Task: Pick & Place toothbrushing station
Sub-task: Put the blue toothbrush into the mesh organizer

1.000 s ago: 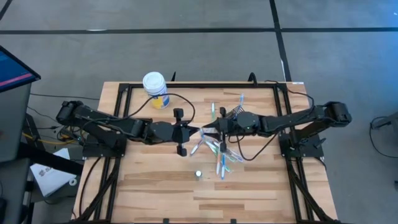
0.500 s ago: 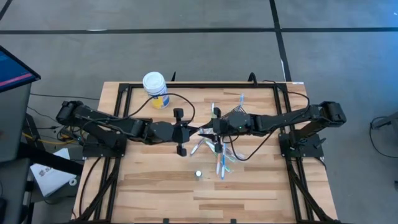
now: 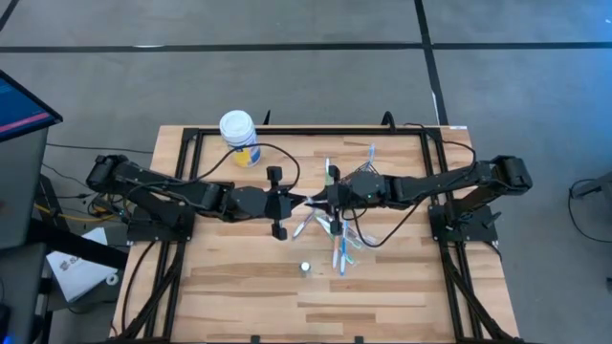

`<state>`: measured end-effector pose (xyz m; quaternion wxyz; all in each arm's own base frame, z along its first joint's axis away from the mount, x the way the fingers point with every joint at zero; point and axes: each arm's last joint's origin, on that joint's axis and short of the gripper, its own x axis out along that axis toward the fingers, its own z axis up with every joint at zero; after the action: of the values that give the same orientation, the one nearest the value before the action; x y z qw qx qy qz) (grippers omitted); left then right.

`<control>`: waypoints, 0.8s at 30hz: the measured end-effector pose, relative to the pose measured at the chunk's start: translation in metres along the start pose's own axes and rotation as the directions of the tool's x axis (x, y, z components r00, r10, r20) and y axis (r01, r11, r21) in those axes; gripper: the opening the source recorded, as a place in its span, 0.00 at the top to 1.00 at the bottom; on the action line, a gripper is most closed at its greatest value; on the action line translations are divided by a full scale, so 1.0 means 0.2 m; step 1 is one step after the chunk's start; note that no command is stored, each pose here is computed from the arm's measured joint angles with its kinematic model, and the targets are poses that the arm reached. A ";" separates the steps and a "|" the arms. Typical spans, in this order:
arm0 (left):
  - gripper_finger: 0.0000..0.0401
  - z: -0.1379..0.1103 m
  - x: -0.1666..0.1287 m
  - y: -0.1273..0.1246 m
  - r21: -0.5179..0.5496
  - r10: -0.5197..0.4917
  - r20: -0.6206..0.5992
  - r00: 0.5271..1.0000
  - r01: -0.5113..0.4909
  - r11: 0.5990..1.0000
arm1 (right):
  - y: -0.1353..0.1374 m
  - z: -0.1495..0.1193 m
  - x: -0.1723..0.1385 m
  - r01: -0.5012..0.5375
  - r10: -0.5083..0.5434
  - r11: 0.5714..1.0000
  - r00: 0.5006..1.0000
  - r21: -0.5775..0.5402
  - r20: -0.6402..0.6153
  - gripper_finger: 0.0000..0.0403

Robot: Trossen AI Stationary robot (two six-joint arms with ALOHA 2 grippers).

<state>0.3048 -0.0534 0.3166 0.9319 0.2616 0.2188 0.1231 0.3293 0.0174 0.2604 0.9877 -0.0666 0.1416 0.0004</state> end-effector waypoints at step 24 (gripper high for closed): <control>0.84 0.02 -0.09 0.08 -0.113 0.063 0.025 0.998 -0.060 0.992 | -0.04 0.03 -0.05 0.099 -0.099 0.995 0.995 0.011 -0.003 0.99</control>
<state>0.2900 -0.0489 0.3344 0.9439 0.2171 0.1902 0.1601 0.3211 0.0098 0.2707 0.9867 -0.0680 0.1393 -0.0493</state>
